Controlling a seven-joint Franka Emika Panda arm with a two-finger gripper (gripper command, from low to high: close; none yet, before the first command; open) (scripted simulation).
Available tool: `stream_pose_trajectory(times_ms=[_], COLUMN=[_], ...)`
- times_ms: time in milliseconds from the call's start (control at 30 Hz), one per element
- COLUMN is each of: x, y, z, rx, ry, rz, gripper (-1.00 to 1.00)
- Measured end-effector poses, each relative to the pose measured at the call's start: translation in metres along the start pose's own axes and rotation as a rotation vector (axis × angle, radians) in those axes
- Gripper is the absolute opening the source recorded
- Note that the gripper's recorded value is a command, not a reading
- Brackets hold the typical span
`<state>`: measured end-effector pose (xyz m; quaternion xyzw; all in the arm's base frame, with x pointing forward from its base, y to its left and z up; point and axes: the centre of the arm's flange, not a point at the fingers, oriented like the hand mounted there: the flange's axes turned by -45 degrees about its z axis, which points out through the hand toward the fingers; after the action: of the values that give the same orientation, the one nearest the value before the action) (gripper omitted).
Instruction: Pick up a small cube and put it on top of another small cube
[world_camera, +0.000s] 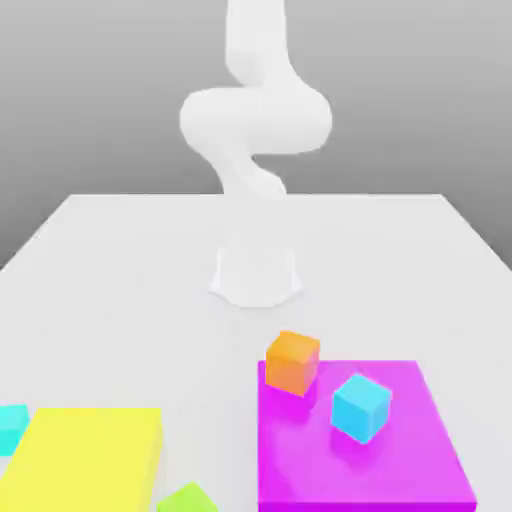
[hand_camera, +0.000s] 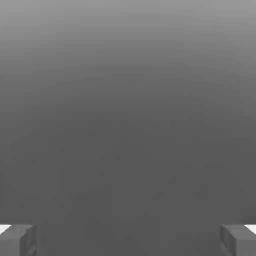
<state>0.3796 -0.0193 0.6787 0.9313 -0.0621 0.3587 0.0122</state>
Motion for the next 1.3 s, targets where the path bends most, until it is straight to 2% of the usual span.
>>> stream_pose_trajectory(times_ms=[333,667,933,1067,1100,1300], x=[-0.029,-0.146,-0.272,-0.315,-0.324,-0.329], y=[0.108,0.248,0.309,0.316,0.316,0.316], z=[0.181,0.312,0.386,0.424,0.433,0.438], rx=[-0.244,-0.421,-0.479,-0.484,-0.484,-0.485], ry=[-0.240,-0.449,-0.600,-0.614,-0.615,-0.614], rz=[0.385,0.826,1.166,1.207,1.207,1.208], gripper=[0.00,0.00,0.00,0.00,-1.00,-1.00])
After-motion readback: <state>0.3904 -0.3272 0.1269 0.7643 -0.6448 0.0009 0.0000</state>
